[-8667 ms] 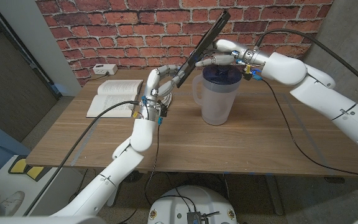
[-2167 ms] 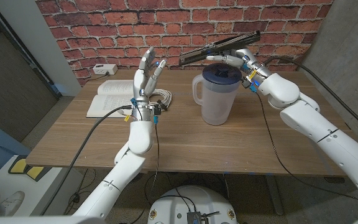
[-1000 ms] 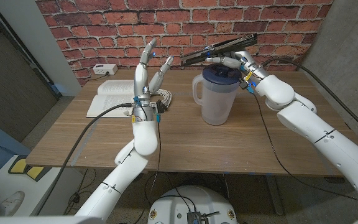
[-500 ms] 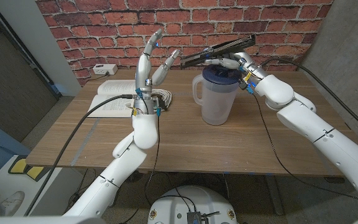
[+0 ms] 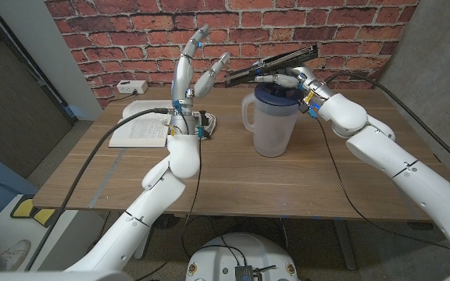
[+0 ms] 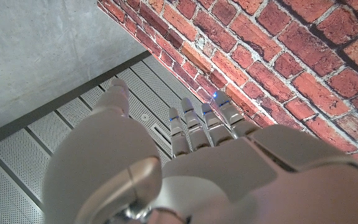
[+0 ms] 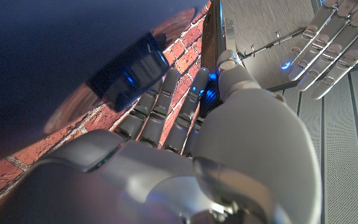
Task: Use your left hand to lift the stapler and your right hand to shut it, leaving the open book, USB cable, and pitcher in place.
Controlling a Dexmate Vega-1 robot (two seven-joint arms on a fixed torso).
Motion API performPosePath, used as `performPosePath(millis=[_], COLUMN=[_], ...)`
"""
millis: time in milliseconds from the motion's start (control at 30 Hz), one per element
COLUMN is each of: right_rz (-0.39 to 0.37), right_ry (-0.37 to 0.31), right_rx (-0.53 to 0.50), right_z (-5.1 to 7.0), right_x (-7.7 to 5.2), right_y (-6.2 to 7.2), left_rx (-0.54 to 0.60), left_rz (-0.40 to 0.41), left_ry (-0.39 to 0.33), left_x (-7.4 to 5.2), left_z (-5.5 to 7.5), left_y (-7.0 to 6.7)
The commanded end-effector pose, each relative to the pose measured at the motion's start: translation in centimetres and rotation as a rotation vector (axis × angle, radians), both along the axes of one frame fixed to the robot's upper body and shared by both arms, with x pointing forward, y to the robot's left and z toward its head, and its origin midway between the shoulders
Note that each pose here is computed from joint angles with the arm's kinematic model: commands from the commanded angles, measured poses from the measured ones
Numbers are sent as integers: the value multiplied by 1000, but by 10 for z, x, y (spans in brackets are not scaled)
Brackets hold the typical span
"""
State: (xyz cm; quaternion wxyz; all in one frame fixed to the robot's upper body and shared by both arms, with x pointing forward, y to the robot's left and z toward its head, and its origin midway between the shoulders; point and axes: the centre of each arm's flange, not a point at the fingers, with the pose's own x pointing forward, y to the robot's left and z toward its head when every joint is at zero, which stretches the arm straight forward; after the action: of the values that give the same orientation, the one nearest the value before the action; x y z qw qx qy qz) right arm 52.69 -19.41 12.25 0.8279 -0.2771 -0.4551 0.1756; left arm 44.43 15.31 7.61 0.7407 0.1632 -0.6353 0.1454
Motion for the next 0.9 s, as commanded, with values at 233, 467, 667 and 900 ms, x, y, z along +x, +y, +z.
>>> performPosePath(millis=[233, 467, 667, 900], right_rz=[1, 9, 13, 18], right_ry=[2, 4, 4, 7], right_rx=[-21, -31, -35, -37], right_z=[1, 1, 1, 1], right_x=[-3, -2, -3, -3], right_y=[4, 8, 9, 11], left_rx=[57, 119, 169, 197], left_rz=[93, 121, 76, 57], left_ry=[-41, -66, -79, -72], left_x=[-9, -16, -18, -17], left_z=[32, 45, 49, 52], left_y=[-9, -14, -18, -21])
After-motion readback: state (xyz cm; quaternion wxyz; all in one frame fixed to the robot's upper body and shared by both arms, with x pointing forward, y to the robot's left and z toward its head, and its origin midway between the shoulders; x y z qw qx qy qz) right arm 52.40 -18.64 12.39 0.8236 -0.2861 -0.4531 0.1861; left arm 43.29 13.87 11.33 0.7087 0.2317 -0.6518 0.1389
